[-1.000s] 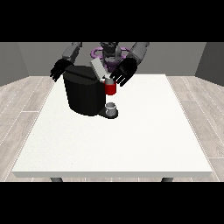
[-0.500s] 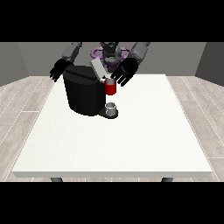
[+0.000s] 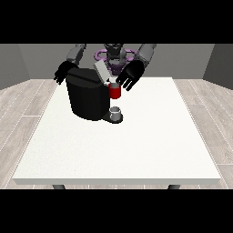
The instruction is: Insert the coffee pod into the coffee machine and close the lid
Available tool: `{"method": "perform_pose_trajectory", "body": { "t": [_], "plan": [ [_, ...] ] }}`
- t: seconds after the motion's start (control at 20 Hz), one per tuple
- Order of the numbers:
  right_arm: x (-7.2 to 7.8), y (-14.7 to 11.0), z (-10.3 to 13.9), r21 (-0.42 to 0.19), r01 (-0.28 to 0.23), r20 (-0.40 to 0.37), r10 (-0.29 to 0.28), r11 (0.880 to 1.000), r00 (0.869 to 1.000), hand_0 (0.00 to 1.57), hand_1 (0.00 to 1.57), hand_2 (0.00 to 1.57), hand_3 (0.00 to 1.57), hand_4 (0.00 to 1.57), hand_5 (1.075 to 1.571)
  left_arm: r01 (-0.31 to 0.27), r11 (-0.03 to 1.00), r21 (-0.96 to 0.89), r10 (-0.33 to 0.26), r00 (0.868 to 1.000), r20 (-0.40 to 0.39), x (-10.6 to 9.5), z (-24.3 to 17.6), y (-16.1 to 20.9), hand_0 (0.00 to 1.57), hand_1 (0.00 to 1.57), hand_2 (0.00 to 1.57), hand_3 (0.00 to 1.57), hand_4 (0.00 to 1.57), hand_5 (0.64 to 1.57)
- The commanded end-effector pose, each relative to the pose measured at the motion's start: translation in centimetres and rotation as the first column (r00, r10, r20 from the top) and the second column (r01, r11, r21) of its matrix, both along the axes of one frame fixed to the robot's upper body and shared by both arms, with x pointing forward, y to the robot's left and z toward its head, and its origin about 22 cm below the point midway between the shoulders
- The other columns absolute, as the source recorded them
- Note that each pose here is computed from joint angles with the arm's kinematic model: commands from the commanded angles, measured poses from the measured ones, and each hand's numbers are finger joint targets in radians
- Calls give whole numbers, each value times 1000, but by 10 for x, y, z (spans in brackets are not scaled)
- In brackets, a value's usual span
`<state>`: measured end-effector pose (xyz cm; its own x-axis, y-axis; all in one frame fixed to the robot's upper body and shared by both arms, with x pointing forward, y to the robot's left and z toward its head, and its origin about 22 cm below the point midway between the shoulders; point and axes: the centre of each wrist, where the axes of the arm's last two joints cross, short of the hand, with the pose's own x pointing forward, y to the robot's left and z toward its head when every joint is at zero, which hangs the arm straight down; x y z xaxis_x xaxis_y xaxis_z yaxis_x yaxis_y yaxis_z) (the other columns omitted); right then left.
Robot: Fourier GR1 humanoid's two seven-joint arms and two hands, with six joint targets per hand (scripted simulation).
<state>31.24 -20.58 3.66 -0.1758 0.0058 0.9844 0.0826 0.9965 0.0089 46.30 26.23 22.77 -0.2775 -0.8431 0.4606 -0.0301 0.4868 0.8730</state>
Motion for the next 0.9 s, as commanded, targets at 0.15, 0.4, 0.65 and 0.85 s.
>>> {"method": "perform_pose_trajectory", "body": {
  "t": [0.15,0.4,0.65,0.85],
  "plan": [
    [6,-20,1,-10,0,26,0,1000,1000,0,0,0,0,411,1571,7,995,103,-4,1000,-31,1,8,-8,0,0,0,0,0,1571],
    [5,-23,-13,11,52,-30,-52,999,998,0,0,0,0,353,1571,48,993,105,-43,998,-47,-2,3,0,0,0,0,0,0,1571],
    [7,-16,-15,1,75,-31,-75,997,997,0,0,0,0,387,1571,77,991,109,-70,995,-69,-1,-5,-15,0,0,0,0,0,1571],
    [-7,-14,-33,-6,52,-81,-52,999,995,0,0,0,0,416,1571,55,995,85,-47,995,-93,-1,-15,-17,0,0,0,0,0,1571]
  ]
}}
